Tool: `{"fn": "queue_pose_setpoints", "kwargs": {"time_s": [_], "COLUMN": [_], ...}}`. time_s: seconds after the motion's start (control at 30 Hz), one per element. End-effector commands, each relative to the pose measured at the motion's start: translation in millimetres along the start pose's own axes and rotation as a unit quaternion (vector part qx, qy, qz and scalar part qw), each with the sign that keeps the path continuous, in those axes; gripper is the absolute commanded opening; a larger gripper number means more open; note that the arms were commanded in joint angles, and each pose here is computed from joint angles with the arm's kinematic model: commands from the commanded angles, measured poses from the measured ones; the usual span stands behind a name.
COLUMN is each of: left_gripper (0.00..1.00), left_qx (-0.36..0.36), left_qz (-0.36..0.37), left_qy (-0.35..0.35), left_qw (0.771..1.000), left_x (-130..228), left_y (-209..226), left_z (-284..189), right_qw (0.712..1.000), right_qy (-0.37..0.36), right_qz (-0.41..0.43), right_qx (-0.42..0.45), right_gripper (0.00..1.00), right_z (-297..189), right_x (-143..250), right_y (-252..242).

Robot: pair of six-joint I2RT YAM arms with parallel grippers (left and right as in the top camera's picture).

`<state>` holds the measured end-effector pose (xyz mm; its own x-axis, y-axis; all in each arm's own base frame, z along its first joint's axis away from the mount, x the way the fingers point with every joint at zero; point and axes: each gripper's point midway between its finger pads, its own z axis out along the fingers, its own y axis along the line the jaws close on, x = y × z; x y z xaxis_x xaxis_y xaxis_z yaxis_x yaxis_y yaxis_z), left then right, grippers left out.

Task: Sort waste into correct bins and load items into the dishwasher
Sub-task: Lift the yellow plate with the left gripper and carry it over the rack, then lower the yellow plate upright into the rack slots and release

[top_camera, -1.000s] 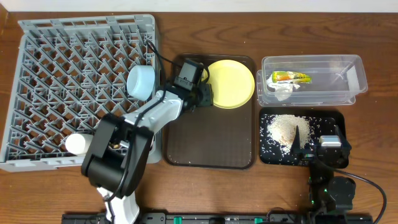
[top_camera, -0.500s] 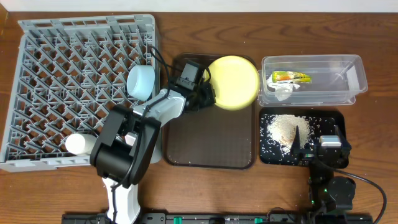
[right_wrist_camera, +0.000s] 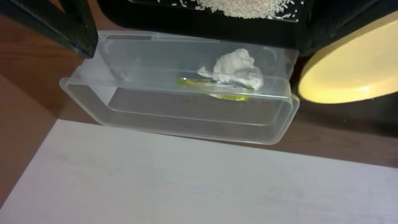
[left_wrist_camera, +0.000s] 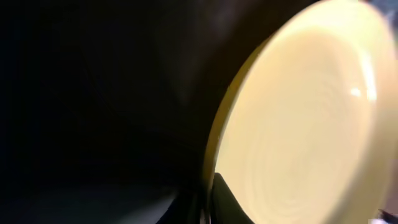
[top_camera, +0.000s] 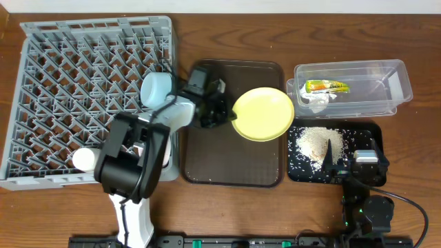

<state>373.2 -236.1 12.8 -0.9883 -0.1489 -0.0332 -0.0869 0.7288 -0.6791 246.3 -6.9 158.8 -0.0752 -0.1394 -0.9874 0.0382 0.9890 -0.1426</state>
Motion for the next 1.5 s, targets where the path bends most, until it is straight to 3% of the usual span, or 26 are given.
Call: {"fn": "queue_pose_setpoints", "kwargs": {"time_s": [0.0,0.23,0.4,0.53,0.7,1.0,1.33,1.47], "left_gripper": [0.07,0.07,0.08,0.08,0.08,0.08,0.08,0.08], "left_qx": [0.063,0.080,0.061,-0.020,-0.177,-0.313,-0.423,-0.445], "left_qz": [0.045,0.120,0.122,0.068,-0.054,-0.157,-0.128,-0.098], "left_qy": [-0.019,-0.134,-0.219,-0.289,-0.356,-0.419,-0.419,-0.413], "left_qw": [0.997,0.980,0.966,0.955,0.916,0.838,0.793,0.788], "left_x": [-8,-27,-28,-25,-7,10,1,-8], "left_y": [-33,-65,-53,-1,88,162,195,201], "left_z": [-43,-156,-241,-303,-366,-431,-459,-464], "right_qw": [1.000,1.000,1.000,1.000,1.000,1.000,1.000,1.000], "right_qy": [0.000,0.000,0.000,0.000,0.000,0.000,0.000,0.000], "right_qz": [0.005,0.005,0.005,0.005,0.005,0.005,0.006,0.005], "right_qx": [0.005,0.005,0.005,0.005,0.005,0.005,0.005,0.005], "right_gripper": [0.99,0.99,0.99,0.99,0.99,0.99,0.99,0.99], "right_z": [0,0,0,0,0,0,0,0], "right_x": [1,1,1,1,1,1,1,1], "right_y": [-2,-2,-2,-2,-2,-2,-2,-2]}}
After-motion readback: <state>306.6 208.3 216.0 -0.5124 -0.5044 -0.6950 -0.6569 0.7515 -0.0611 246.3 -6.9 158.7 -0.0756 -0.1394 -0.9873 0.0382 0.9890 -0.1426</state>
